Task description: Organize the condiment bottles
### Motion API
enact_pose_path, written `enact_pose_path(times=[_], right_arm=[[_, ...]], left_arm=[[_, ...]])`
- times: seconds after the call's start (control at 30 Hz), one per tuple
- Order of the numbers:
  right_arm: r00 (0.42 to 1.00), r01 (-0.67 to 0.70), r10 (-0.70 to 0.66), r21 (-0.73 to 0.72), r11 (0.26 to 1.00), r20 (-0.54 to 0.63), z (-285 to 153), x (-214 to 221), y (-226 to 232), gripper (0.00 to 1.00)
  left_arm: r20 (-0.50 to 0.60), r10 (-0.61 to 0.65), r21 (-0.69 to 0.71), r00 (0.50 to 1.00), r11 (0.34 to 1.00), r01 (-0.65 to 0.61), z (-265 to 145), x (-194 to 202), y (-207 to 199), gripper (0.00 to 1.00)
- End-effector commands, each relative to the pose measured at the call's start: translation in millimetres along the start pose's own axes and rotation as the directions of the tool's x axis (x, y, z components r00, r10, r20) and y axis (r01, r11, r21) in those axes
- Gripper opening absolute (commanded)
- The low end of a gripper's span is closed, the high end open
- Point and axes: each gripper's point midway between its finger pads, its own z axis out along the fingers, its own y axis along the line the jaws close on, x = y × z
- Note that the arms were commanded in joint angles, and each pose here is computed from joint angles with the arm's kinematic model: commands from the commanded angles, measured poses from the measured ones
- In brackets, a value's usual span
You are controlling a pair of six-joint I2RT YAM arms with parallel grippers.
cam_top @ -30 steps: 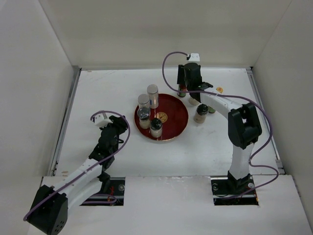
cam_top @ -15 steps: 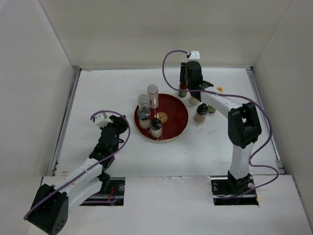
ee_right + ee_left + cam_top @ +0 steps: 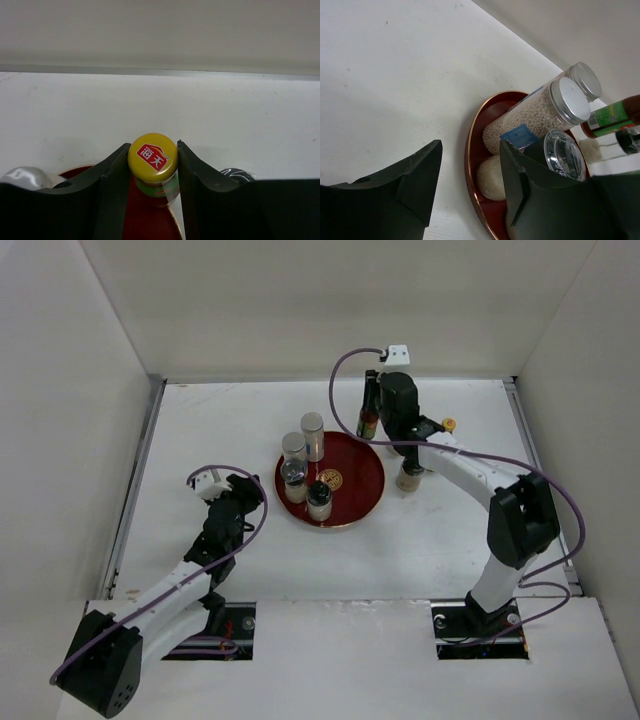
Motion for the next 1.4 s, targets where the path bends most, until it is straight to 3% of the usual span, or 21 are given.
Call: enact_pose_path(times=[0.0,0.33,0.63,0.73,0.93,1.1,1.2,1.37], right_arm=[[0.964,-0.092,0.114,-0.100,0.991,0.240,-33.5,-81.7,32.0,0.34],[0.979,-0.060,0.107,-0.257,0.965,0.174,-64.5,-35.9,113.7,0.34],[0.991,-0.018,0.055,-0.280,0.960,0.123,-81.6,10.3,143.4,0.35],[0.994,-0.007,0.037,-0.273,0.962,0.104,-81.9,30.3,146.4,0.41],[0.994,-0.040,0.065,-0.277,0.960,0.083,-87.1,40.4,144.9,0.65],[0.986,-0.075,0.114,-0.291,0.954,0.120,-105.9,10.4,135.0,0.82],[0.975,-0.107,0.162,-0.310,0.945,0.155,-125.5,-17.0,118.3,0.88],[0.955,-0.201,0.230,-0.159,0.967,0.187,-123.9,-39.0,23.9,0.87]], left_arm=[[0.041,-0.027,0.020,0.999,0.999,0.026,1.5,-8.6,-5.3,0.48],[0.047,-0.029,0.014,0.998,0.999,0.029,2.4,-9.6,-3.6,0.51],[0.047,-0.034,0.020,0.998,0.999,0.033,2.0,-9.7,-5.6,0.51],[0.040,-0.032,0.024,0.999,0.999,0.031,2.1,-8.2,-6.1,0.51],[0.037,-0.029,0.032,0.999,0.999,0.027,2.0,-7.1,-8.1,0.51],[0.045,-0.033,0.032,0.998,0.999,0.031,1.4,-9.3,-8.3,0.52],[0.053,-0.037,0.033,0.998,0.999,0.035,0.3,-11.2,-7.9,0.53],[0.041,-0.035,0.035,0.999,0.999,0.033,0.8,-8.0,-8.4,0.54]])
